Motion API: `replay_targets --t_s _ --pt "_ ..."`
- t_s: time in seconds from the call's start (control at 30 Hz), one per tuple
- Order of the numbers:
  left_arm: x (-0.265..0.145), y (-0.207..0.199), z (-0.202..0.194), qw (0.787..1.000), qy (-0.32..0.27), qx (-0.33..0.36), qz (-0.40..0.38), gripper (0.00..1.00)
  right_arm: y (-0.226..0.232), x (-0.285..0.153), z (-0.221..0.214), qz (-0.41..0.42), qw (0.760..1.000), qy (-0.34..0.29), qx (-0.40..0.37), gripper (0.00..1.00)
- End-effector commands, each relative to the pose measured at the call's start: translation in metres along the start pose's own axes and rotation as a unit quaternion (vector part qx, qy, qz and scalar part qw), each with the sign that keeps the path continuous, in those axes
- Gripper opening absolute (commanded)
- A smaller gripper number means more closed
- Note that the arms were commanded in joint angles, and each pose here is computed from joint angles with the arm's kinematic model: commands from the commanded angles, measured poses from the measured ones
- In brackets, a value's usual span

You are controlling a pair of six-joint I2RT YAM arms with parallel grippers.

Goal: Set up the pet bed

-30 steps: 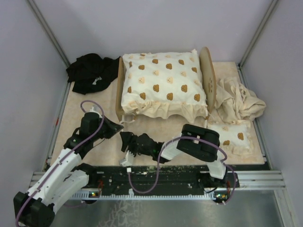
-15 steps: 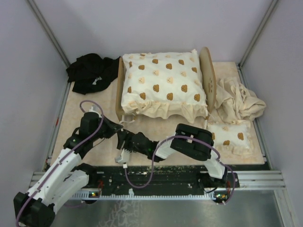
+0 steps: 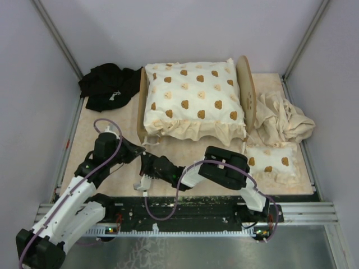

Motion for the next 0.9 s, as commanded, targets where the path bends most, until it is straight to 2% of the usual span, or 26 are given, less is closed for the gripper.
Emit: replay_targets --t_s 0.0,0.13,0.27,0.43,0.53,0.63,0.67,0.77,0.87 --pt "-0.006 -0.011 0.011 0.999 -0.024 0.011 -0.018 0.0 -0.017 -0.012 0.009 -0.021 0.998 -0.038 0.046 0.0" --pt "-0.006 -0.01 0.013 0.999 -0.03 0.014 -0.014 0.0 -0.009 -0.022 0.025 0.013 0.994 -0.076 0.081 0.0" --pt "-0.006 -0.009 0.015 0.999 -0.04 0.017 -0.004 0.0 -0.002 -0.037 0.044 0.031 0.982 -0.105 0.154 0.0" --pt "-0.005 0.002 0.015 0.998 -0.044 0.022 0.034 0.0 -0.009 -0.069 0.056 0.003 0.942 -0.139 0.306 0.0" --pt "-0.006 0.01 0.013 0.998 -0.04 0.02 0.054 0.0 -0.005 -0.082 0.054 -0.005 0.901 -0.128 0.414 0.0" --pt "-0.005 0.015 0.007 0.998 -0.033 0.018 0.048 0.0 -0.005 -0.077 0.035 -0.037 0.839 -0.032 0.542 0.0" --pt "-0.005 0.016 0.005 0.998 -0.03 0.017 0.043 0.0 -0.002 -0.073 0.026 -0.021 0.822 -0.009 0.569 0.0" --pt "-0.004 0.021 -0.002 0.999 -0.024 0.014 0.037 0.0 -0.008 -0.066 0.0 -0.008 0.76 -0.02 0.65 0.0" --pt "-0.002 0.026 -0.007 0.999 -0.016 0.014 0.044 0.0 -0.013 -0.061 -0.028 -0.009 0.684 -0.034 0.729 0.0"
Point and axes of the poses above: each gripper's point midway between its finger pads, its own x axis out along the fingers, its own y axis along the line the jaws close on, z = x × y, the point moved 8 cm from there along -x, back along the fingers, and after that the axes turned 12 degrees about x, right-handed, at the moved point
